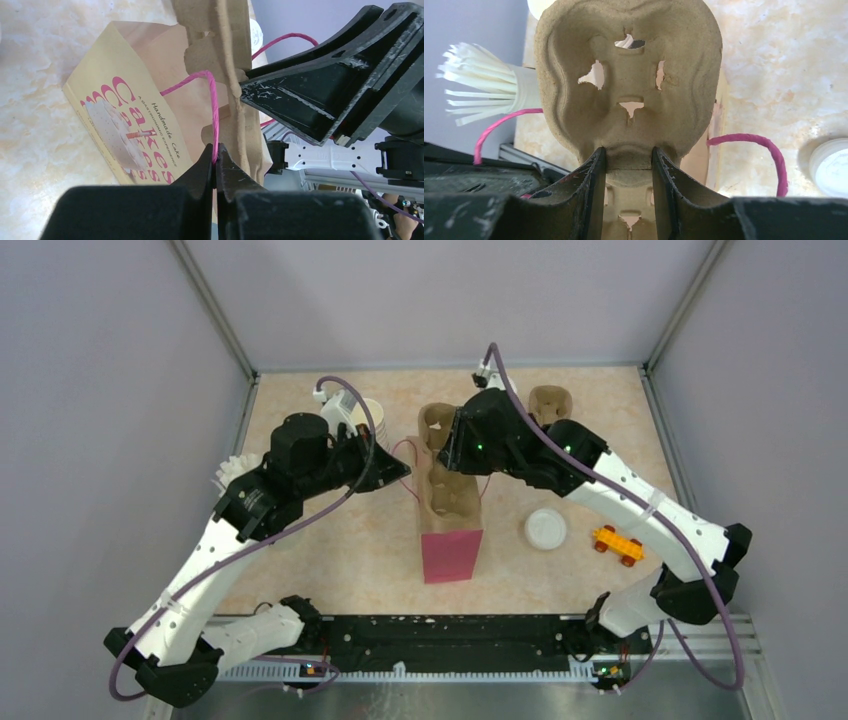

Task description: Pack the takeout coffee

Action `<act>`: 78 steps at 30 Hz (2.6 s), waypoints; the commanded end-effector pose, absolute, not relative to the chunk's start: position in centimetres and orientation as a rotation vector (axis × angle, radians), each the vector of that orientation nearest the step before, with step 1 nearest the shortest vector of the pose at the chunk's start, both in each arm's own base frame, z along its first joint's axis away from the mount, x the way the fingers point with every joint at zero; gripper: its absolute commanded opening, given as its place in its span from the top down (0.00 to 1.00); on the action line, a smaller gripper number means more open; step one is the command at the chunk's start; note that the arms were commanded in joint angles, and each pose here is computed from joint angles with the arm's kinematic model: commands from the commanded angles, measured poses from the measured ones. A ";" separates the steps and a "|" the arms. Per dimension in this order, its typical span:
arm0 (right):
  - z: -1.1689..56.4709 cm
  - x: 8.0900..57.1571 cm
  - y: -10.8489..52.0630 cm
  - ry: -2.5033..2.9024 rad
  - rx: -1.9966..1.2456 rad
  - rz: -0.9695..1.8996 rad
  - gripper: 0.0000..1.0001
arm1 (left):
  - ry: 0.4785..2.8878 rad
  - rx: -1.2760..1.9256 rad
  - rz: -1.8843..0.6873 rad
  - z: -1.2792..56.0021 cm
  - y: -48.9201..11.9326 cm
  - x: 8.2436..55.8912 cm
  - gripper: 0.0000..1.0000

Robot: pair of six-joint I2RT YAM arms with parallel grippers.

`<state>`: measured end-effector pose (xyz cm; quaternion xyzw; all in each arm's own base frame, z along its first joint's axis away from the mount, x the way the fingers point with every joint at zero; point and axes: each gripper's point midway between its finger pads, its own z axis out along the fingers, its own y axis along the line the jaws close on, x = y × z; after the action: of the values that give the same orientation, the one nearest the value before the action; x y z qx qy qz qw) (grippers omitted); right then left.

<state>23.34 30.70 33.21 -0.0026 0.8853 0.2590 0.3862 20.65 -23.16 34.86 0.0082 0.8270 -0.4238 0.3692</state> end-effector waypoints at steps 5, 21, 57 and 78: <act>33.3 22.5 31.1 2.275 -0.105 0.554 0.79 | 2.090 0.034 -1.061 35.6 -22.6 20.8 1.00; 33.2 19.9 31.7 2.327 -0.192 0.635 0.79 | 2.098 0.032 -1.035 35.0 -22.4 21.0 1.00; 27.2 22.6 32.9 2.348 -0.233 0.423 0.79 | 2.079 0.045 -1.105 35.3 -22.7 20.0 0.98; 27.8 24.3 32.5 2.302 -0.116 0.508 0.78 | 2.091 0.033 -1.092 34.9 -22.6 20.1 0.98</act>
<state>24.15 32.66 26.12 -0.0661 0.9137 0.1619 0.3668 19.97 -22.56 34.12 0.0158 0.8295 -0.4178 0.3703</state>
